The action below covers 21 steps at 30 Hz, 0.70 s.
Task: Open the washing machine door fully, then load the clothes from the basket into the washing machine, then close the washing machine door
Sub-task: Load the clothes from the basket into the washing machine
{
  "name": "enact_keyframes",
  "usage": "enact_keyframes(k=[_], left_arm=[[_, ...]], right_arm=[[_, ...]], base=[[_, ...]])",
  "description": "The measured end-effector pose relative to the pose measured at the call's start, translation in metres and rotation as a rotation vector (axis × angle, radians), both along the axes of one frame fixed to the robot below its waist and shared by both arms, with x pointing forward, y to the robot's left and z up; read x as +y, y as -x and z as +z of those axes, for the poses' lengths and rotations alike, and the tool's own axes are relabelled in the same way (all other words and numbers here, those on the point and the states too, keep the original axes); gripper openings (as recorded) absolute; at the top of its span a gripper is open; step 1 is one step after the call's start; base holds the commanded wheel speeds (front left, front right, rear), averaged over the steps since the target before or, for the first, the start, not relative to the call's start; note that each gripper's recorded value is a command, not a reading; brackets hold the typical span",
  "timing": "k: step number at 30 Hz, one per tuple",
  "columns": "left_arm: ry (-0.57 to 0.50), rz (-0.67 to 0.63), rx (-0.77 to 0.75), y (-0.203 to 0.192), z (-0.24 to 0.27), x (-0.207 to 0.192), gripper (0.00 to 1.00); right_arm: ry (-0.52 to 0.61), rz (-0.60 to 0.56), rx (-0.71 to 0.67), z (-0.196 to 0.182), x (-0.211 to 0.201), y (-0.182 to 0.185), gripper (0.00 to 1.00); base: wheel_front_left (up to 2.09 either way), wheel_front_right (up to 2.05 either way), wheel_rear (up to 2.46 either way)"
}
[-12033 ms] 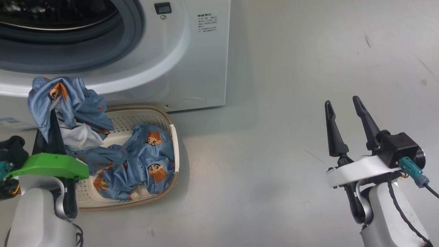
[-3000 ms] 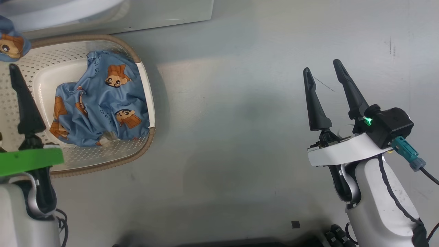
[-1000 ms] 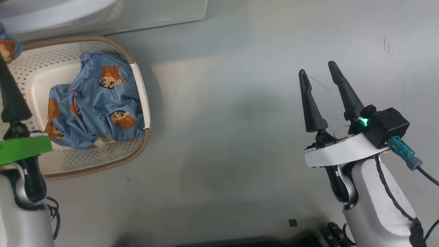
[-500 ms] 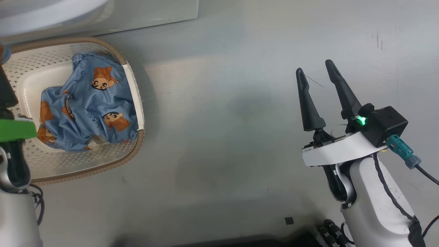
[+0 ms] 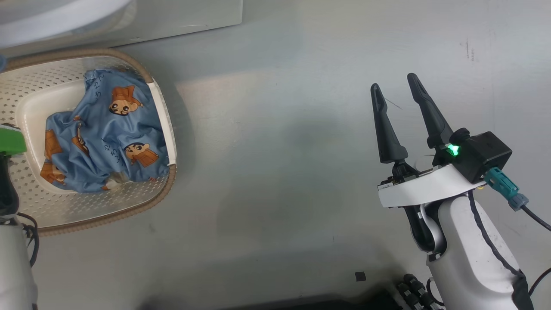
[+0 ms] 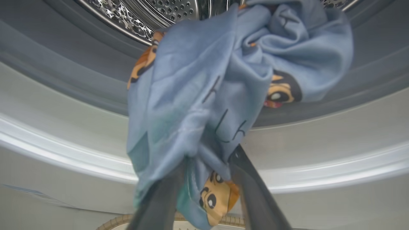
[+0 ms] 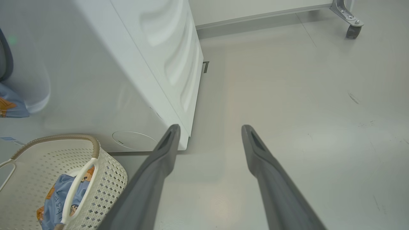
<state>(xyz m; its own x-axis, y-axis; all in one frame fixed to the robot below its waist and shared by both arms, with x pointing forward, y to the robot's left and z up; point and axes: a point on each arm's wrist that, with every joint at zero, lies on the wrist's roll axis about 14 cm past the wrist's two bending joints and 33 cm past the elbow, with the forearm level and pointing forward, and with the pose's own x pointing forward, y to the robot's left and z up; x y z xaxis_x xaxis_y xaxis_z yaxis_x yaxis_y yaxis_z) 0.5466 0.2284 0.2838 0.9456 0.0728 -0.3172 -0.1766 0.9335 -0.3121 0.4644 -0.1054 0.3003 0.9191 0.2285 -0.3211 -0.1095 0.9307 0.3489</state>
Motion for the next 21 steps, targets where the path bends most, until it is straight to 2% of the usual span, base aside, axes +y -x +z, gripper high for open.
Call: enact_keyframes(k=[10,21], left_arm=[[-0.014,0.002,-0.069,-0.004,0.014,0.0,0.0],[-0.048,-0.017,-0.216,-0.017,0.057,-0.001,0.0]], right_arm=[[-0.001,0.0,0.0,0.0,0.001,0.0,1.0],[-0.009,0.006,-0.003,0.001,0.006,-0.002,1.0]], base=[[0.0,0.0,0.0],[0.0,0.0,0.0]])
